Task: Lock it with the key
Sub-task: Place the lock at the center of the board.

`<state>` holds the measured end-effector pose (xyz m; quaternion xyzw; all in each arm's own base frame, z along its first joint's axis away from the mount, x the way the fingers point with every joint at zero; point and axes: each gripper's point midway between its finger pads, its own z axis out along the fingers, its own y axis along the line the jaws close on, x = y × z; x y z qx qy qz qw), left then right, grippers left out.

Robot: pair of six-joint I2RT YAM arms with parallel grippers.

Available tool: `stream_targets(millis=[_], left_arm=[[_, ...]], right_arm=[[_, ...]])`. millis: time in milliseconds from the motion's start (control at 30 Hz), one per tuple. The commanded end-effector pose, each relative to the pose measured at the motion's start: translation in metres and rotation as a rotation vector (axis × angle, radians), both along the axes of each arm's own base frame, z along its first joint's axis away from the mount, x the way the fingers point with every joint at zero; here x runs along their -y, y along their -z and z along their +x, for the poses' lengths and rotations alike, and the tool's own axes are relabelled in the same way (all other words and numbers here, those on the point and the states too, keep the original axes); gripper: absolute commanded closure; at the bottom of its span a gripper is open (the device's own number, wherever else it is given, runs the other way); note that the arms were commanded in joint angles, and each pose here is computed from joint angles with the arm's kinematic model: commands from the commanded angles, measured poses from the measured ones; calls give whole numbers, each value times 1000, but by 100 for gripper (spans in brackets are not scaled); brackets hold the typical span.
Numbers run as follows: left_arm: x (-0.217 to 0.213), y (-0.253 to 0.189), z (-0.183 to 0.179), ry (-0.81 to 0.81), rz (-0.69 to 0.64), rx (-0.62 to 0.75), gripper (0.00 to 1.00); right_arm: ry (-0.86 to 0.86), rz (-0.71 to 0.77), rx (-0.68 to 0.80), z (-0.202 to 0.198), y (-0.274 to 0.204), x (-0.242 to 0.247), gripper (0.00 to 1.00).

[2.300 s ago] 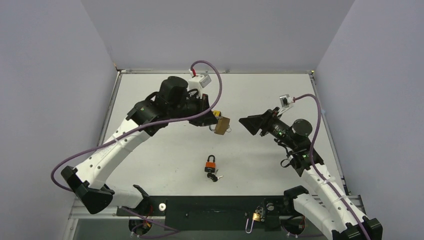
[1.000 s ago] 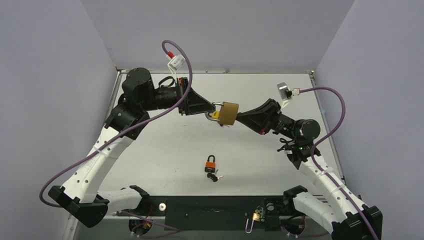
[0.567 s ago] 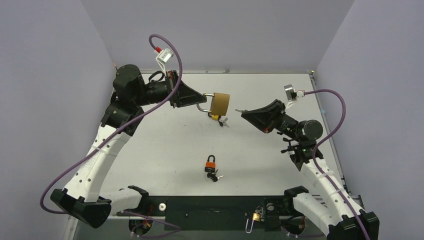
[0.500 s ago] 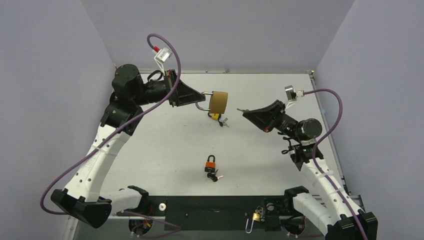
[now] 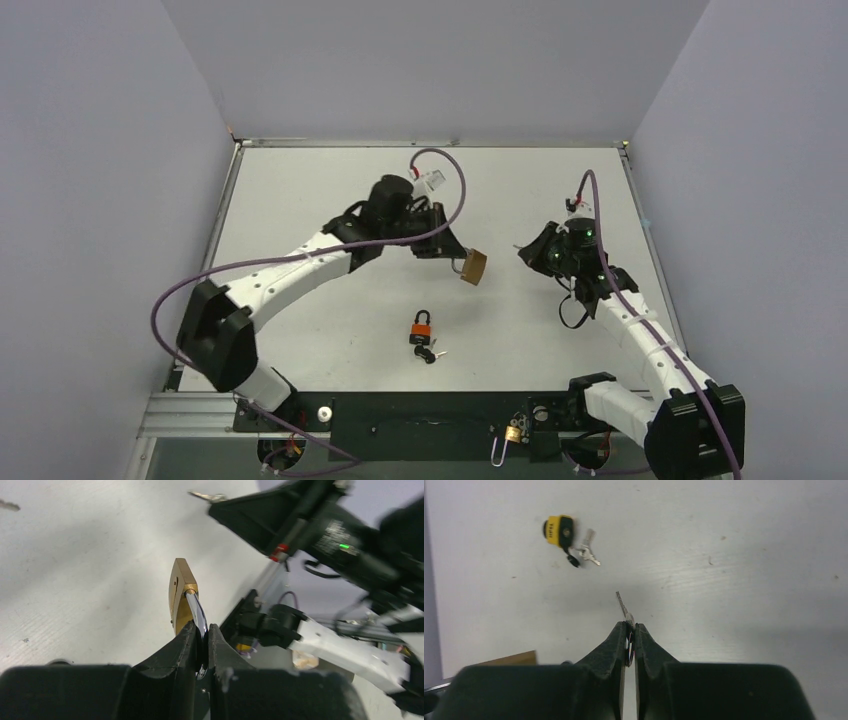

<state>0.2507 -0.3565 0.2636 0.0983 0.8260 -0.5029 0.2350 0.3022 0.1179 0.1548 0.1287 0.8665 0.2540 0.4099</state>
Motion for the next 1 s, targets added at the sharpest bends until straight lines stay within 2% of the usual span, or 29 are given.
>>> stream_targets(millis=[0, 100, 167, 233, 433, 500, 533, 567, 633, 800, 967], left_arm=[[56, 18, 31, -41, -39, 63, 100], [88, 42, 43, -28, -51, 36, 100], [107, 74, 51, -17, -54, -24, 100], [120, 85, 55, -12, -88, -67, 100], [132, 107, 62, 5, -122, -128, 100], [128, 118, 65, -9, -95, -149, 100], [125, 125, 65, -15, -71, -166, 92], [123, 126, 69, -23, -55, -155, 80], [117, 134, 72, -38, 8, -142, 66], [92, 136, 79, -79, 187, -61, 61], [65, 115, 80, -112, 289, 40, 57]], right_arm=[[119, -171, -116, -10, 35, 33, 100], [182, -250, -182, -16, 56, 48, 100], [227, -285, -203, -18, 63, 58, 100], [248, -310, -220, -19, 69, 64, 100], [256, -344, -265, -19, 84, 68, 99], [239, -336, -267, -17, 86, 63, 91], [222, -327, -268, -15, 87, 59, 88], [214, -324, -269, -15, 87, 57, 83], [199, -326, -268, -12, 86, 52, 76], [175, -313, -251, -8, 80, 42, 50], [181, -299, -226, -11, 66, 42, 40]])
